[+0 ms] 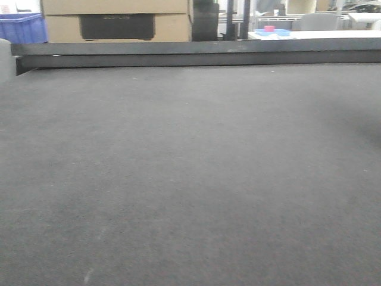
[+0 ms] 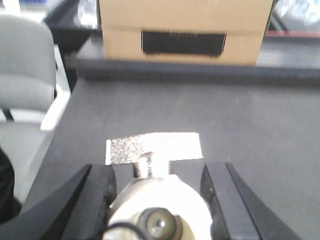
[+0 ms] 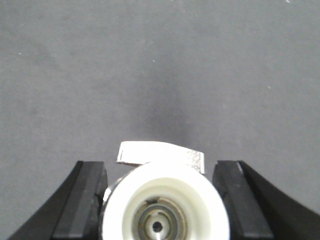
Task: Place valve from conveyor to right shelf box
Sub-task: 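Drive the base away from the conveyor holding both valves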
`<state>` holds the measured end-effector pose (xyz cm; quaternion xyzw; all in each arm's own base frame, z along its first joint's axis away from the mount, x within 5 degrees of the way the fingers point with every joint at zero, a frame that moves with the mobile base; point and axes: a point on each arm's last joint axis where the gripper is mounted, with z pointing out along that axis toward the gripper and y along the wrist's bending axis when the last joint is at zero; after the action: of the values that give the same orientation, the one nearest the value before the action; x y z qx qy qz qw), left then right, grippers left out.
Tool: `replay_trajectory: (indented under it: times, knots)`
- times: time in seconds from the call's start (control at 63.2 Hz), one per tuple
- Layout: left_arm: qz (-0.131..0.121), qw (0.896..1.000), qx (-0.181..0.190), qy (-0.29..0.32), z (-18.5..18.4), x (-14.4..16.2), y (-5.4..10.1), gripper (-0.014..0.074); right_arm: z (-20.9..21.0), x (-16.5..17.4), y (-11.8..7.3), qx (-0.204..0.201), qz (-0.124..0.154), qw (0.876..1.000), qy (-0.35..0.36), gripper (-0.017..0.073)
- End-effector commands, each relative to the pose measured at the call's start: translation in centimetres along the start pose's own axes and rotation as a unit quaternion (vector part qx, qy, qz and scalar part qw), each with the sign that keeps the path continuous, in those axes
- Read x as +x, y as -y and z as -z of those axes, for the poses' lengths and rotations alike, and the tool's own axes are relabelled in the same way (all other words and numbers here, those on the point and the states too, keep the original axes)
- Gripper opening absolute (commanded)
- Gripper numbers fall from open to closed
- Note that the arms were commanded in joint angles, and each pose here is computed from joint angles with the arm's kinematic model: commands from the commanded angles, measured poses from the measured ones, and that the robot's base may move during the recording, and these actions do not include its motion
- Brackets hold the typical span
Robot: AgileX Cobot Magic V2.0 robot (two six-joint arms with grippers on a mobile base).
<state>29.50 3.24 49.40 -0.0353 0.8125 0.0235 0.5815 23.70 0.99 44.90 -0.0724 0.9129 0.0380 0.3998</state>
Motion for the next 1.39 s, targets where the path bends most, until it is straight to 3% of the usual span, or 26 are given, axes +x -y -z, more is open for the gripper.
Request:
replay_trajectory:
  times: [0.0, 0.744, 1.376]
  knots:
    - [0.006, 0.999, 0.003, 0.053, 0.7, -1.3, 0.2, -0.0111, 1.0, -0.8, 0.2, 0.011, 0.007, 0.999, 0.043, -0.0162]
    - [0.006, 0.998, 0.003, 0.056, 0.7, -1.3, 0.2, -0.0111, 1.2, -2.1, 0.4, 0.025, 0.007, 0.993, 0.118, -0.0162]
    - [0.006, 0.998, 0.003, 0.056, 0.7, -1.3, 0.2, -0.0111, 1.2, -2.1, 0.4, 0.025, 0.007, 0.993, 0.119, -0.0162]
